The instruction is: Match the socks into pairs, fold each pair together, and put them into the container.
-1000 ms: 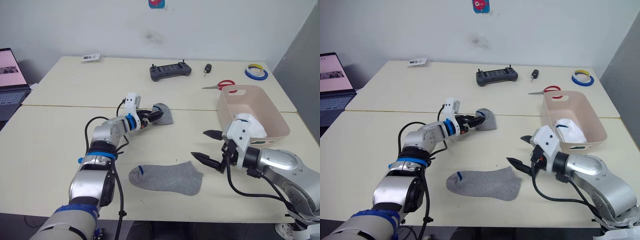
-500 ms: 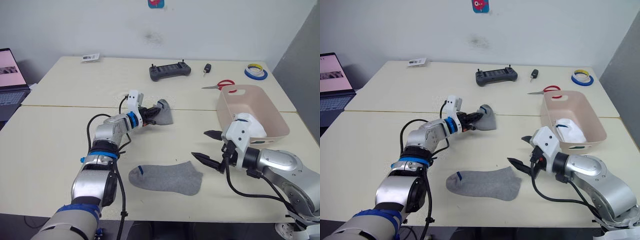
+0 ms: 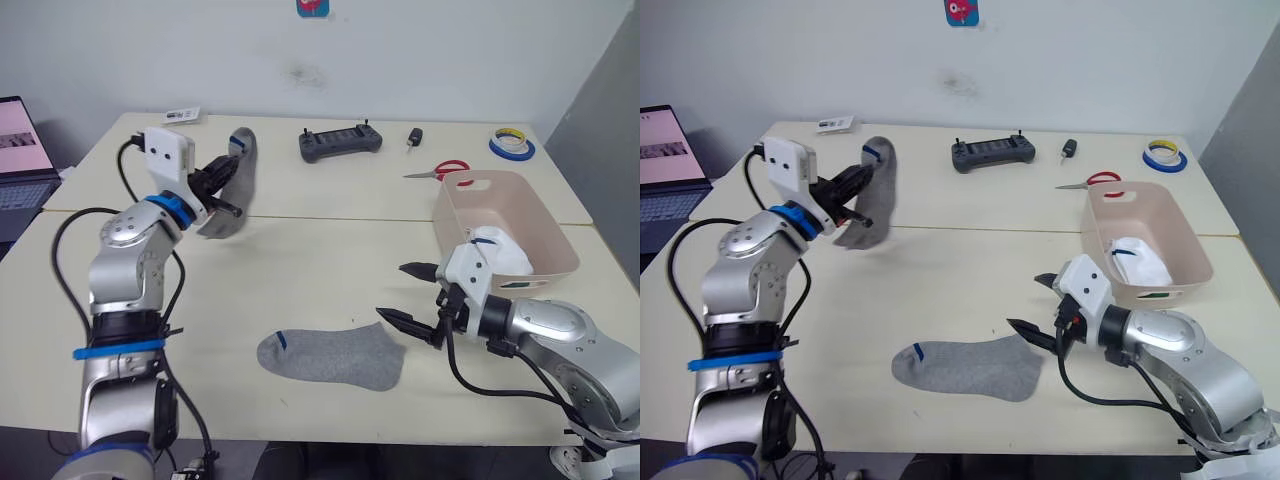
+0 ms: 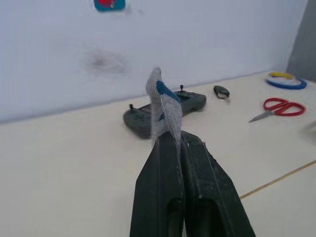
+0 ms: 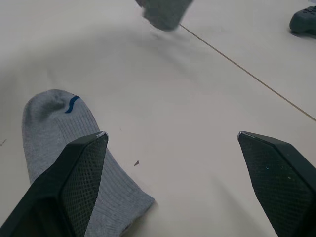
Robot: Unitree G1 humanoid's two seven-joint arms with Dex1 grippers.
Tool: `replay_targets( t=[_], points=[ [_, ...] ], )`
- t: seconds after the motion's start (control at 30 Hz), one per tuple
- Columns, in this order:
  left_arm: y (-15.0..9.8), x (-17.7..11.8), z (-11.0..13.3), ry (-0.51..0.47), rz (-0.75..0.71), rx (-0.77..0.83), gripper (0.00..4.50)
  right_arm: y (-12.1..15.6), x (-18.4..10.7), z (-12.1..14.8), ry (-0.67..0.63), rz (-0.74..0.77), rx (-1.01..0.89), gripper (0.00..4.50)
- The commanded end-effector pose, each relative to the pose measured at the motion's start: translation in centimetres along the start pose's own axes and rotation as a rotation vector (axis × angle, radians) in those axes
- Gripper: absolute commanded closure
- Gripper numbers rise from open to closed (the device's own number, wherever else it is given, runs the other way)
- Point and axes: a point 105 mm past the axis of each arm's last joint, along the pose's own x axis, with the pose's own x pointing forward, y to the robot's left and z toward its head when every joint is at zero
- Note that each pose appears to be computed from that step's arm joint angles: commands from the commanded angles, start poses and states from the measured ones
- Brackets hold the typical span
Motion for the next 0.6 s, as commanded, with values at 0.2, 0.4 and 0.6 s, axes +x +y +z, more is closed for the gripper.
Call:
replay_targets(
  t=[0.2,0.4,0.6],
  points=[
    [-7.1,-0.9,-3.6,0.071,-0.138,0.345,4.48,-0.1,0.3,1.0,-0.036,0.020,-0.048,0.00],
    [-13.9,-0.1,-7.6,0.105,-0.283,0.300,4.48,-0.1,0.1,0.7,-0.025,0.011,-0.046,0.00],
    [-19.0,1.4,-8.3,0.084,-0.391,0.224,4.48,-0.5,-0.6,0.5,-0.004,-0.021,-0.055,0.00]
  ],
)
